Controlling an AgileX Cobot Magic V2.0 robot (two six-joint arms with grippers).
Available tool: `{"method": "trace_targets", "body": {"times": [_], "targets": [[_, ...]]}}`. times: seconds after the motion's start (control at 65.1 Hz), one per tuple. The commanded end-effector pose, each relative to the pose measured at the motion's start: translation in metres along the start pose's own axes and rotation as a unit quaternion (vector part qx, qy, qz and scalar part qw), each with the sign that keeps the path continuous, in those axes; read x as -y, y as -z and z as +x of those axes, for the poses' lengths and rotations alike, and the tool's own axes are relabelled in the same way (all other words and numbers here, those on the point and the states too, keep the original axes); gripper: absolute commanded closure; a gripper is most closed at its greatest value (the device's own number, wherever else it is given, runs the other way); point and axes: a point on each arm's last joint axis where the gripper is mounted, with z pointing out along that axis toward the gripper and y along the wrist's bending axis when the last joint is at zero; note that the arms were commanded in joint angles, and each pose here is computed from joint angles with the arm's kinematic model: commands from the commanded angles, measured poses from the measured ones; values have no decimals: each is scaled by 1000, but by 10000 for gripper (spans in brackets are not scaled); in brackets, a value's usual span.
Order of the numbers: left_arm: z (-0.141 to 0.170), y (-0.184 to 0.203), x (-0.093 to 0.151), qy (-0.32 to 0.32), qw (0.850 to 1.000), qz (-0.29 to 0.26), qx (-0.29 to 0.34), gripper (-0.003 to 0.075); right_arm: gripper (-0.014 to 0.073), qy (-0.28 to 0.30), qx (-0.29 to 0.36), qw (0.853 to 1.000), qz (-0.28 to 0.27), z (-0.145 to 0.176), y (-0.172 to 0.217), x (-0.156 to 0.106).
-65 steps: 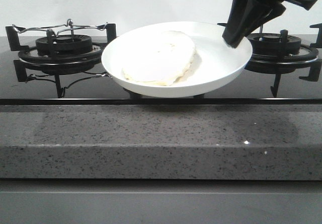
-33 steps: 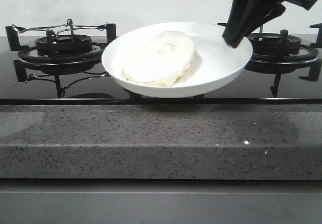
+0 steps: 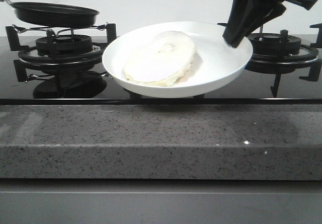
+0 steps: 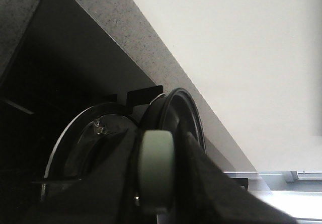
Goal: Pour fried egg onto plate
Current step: 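Carry the empty pan back and lower it onto its burner with the left gripper, then release the pan handle and withdraw the left gripper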
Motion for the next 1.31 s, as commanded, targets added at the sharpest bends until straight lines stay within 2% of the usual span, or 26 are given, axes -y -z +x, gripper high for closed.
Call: {"method": "trace_targets", "body": {"times": [0.0,0.384,0.492,0.876,1.121,1.29], "targets": [[-3,15,32,-8,999,41,20,739,662,2,59,998,-13,-10,24,-10],[1,14,26,-11,1000,26,11,738,662,2,59,998,-13,-10,24,-10],[3,11,28,-15,1000,27,6,713,662,2,59,998,-13,-10,24,-10],[6,9,28,-23,999,23,-5,476,662,2,59,998,-13,-10,24,-10],[10,9,28,-30,999,20,-22,220,662,2,59,998,-13,-10,24,-10],[13,11,26,-36,998,19,-48,204,662,2,59,998,-13,-10,24,-10]]}}
